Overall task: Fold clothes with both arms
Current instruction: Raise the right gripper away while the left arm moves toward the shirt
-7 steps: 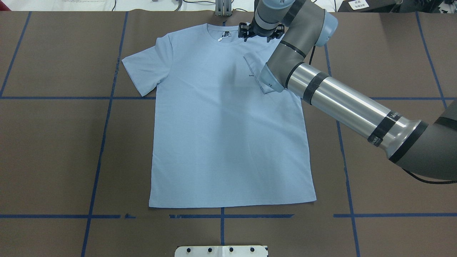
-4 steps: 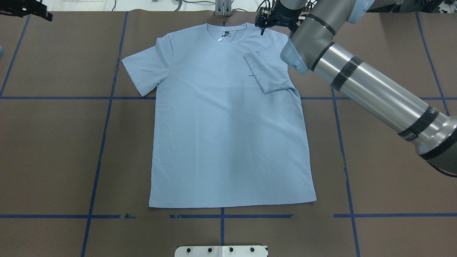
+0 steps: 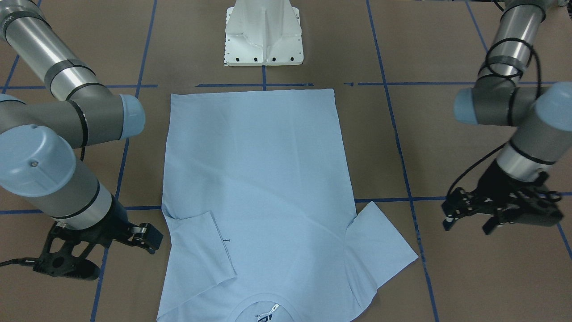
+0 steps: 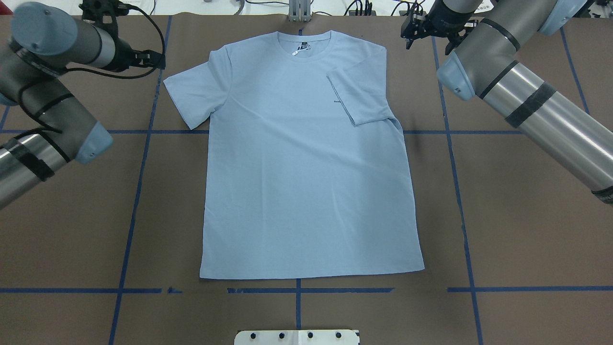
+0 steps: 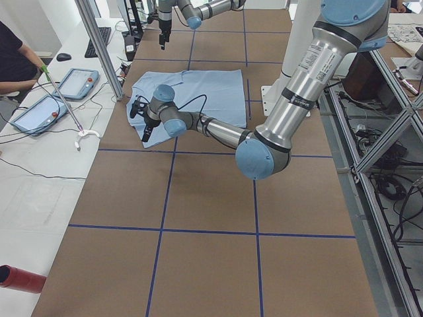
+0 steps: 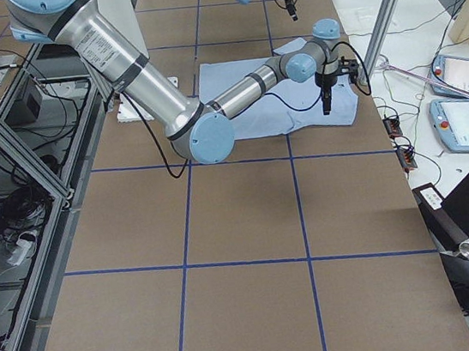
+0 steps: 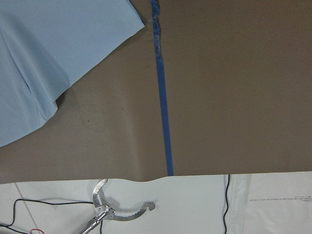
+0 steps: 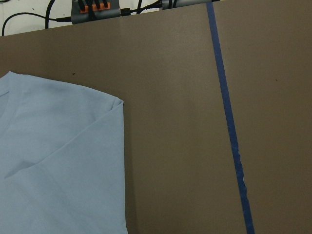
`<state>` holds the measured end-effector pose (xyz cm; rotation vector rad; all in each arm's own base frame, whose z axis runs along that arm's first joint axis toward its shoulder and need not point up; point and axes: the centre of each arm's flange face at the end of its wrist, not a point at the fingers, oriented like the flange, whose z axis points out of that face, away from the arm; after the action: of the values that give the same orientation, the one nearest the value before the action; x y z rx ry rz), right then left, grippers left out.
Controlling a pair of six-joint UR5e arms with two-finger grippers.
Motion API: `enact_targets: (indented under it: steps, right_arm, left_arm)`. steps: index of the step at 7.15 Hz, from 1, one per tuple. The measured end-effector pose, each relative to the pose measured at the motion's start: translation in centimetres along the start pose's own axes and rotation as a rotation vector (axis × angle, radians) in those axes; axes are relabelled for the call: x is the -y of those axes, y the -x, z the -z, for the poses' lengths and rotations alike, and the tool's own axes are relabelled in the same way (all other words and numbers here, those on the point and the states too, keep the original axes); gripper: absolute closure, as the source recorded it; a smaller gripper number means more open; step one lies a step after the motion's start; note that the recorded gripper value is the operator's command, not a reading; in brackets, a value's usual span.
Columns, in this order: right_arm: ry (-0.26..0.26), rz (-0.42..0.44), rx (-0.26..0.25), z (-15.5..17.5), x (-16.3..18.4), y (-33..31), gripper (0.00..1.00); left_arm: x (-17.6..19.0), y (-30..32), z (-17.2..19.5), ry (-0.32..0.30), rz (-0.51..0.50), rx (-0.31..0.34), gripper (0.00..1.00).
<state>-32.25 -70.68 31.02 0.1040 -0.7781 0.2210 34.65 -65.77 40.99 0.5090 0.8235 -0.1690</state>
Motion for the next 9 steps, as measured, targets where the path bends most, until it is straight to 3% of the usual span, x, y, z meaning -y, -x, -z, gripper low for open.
enact_targets:
  steps: [2,4,9]
  right_arm:
    - [-0.001,0.002,-0.001,0.1,0.2,-0.3,0.00]
    - [0.002,0.002,0.005,0.2,0.2,-0.3,0.00]
    - [0.007,0.001,0.007,0.1,0.2,-0.2,0.00]
  left_arm:
    - [-1.3,-1.6,-4.2,-0.045,-0.008,0.066,0.01]
    - [-1.1,-1.8,-6.7,-0.058,-0.011,0.084,0.04]
    - [-1.9,-1.2,-8.7,-0.056,-0.016,0.081,0.18]
